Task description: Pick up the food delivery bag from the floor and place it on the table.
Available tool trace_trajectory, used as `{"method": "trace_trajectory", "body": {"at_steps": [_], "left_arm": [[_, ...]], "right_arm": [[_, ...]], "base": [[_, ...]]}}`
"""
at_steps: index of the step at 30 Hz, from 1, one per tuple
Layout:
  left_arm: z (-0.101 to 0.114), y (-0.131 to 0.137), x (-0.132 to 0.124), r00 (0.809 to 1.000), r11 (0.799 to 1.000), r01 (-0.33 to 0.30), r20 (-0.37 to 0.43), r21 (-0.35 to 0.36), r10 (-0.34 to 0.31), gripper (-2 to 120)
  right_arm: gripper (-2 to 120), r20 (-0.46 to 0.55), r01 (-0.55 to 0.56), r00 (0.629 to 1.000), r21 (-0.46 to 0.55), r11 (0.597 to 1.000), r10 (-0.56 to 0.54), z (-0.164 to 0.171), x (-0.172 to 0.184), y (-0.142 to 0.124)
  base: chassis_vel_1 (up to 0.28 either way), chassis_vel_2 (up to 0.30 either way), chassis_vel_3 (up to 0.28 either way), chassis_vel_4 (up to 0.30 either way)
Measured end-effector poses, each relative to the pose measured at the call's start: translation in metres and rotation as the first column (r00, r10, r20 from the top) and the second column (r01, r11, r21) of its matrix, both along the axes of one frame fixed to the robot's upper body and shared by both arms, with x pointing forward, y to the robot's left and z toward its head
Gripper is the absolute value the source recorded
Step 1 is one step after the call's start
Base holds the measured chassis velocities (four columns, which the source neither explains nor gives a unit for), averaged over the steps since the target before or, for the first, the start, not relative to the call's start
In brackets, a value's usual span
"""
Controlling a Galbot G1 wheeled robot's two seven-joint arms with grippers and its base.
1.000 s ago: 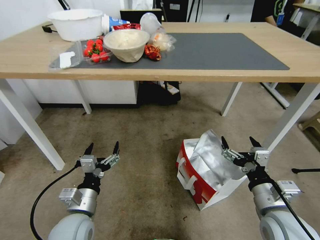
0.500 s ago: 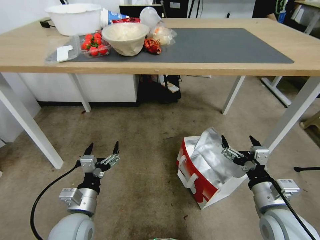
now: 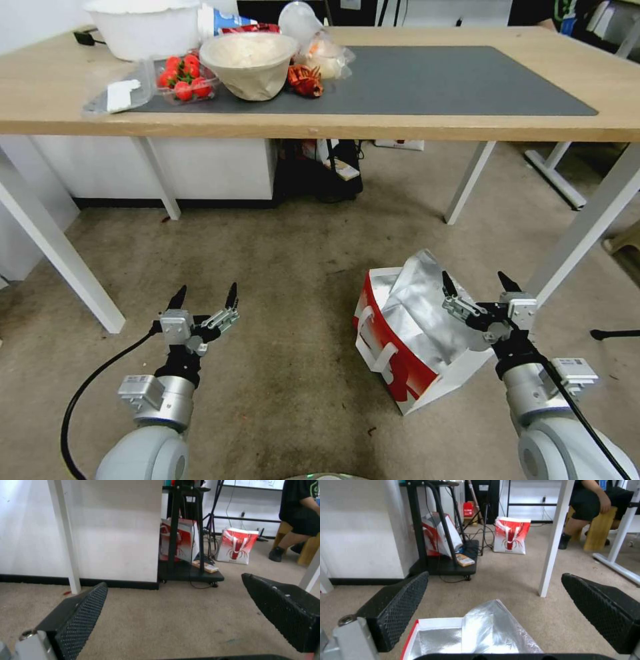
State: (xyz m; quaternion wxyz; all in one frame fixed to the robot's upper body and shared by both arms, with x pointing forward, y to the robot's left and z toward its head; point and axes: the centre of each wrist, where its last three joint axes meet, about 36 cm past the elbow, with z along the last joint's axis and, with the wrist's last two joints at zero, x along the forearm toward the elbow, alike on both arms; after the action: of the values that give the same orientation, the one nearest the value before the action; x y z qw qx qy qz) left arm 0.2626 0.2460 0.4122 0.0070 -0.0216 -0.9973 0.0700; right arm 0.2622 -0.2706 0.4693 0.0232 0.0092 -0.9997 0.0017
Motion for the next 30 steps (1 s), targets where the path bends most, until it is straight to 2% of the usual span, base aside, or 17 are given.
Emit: {"method": "trace_trajectory", "body": {"at_steps": [7,12,15,16,19,23,26,30], "left_arm": [[0.000,0.001,0.001,1.000,1.000,0.002,0.006,0.006,-0.002,100],[0.001,0.001,0.002,1.000,1.000,-0.002,0.021,0.004,0.002,100],[0.001,0.000,0.003,1.000,1.000,-0.004,0.026,0.002,0.004,100],[0.001,0.000,0.003,0.999,1.000,-0.007,0.032,0.000,0.007,100],[0.003,-0.001,0.002,0.999,1.000,-0.011,0.042,-0.002,0.012,100],[0.003,-0.001,0.002,0.999,1.000,-0.016,0.046,-0.003,0.016,100],[0.003,0.000,0.002,0.998,1.000,-0.025,0.052,-0.004,0.025,100],[0.003,-0.001,0.002,0.998,1.000,-0.030,0.056,-0.007,0.030,100]], "right_arm": [[100,-0.042,-0.011,0.999,0.010,1.000,0.012,0.003,0.014,-0.013],[100,-0.157,-0.049,0.987,-0.006,0.999,0.047,0.004,0.048,-0.056],[100,-0.194,-0.058,0.979,-0.003,0.998,0.056,0.005,0.058,-0.066],[100,-0.235,-0.069,0.969,0.011,0.998,0.070,0.005,0.073,-0.078],[100,-0.307,-0.108,0.944,0.057,0.993,0.120,0.008,0.103,-0.092],[100,-0.343,-0.138,0.927,0.071,0.988,0.154,0.012,0.122,-0.096],[100,-0.407,-0.171,0.899,0.024,0.985,0.166,0.017,0.166,-0.103],[100,-0.463,-0.178,0.873,-0.005,0.984,0.156,0.012,0.193,-0.103]], "base": [[0.000,0.000,0.000,0.000],[0.000,0.000,0.000,0.000],[0.000,0.000,0.000,0.000],[0.000,0.000,0.000,0.000],[0.000,0.000,0.000,0.000],[0.000,0.000,0.000,0.000],[0.000,0.000,0.000,0.000],[0.000,0.000,0.000,0.000]]}}
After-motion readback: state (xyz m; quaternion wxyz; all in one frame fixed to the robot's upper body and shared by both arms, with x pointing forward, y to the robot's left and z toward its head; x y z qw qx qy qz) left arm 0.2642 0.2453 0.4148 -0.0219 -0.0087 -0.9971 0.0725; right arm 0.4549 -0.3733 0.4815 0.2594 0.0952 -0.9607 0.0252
